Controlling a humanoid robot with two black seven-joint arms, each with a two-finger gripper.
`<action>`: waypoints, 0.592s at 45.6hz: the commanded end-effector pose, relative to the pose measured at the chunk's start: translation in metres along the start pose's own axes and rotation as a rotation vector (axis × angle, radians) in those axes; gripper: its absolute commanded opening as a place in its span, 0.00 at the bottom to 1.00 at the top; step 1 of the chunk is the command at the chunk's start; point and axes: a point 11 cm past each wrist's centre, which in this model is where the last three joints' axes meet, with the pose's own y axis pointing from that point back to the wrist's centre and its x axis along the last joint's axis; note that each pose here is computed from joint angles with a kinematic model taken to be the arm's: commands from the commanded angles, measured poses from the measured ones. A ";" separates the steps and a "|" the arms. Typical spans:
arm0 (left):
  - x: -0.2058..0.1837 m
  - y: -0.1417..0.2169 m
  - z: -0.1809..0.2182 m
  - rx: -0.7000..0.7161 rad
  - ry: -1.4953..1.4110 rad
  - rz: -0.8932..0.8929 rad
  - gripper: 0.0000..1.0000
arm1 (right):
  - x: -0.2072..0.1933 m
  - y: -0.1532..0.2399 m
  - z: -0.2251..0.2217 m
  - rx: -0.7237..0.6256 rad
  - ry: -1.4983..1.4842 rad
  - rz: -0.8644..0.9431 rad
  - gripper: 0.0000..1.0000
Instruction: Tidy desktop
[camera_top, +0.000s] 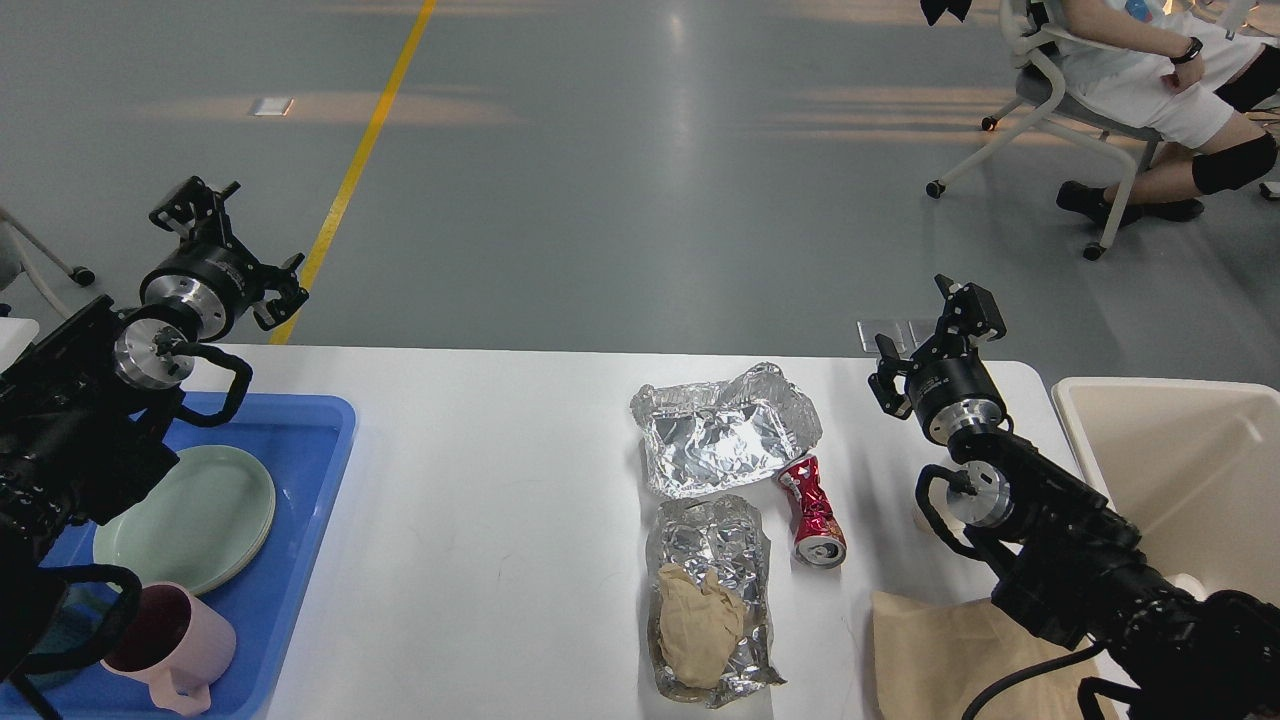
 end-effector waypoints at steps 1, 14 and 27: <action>-0.010 -0.001 0.003 -0.026 0.063 -0.054 0.96 | 0.001 0.000 0.000 0.001 -0.001 0.001 1.00; -0.021 -0.003 -0.007 -0.016 0.086 -0.105 0.96 | -0.001 0.000 0.000 0.000 -0.001 -0.002 1.00; -0.015 0.000 -0.033 0.031 0.083 -0.093 0.96 | 0.000 0.000 0.000 0.000 0.000 0.000 1.00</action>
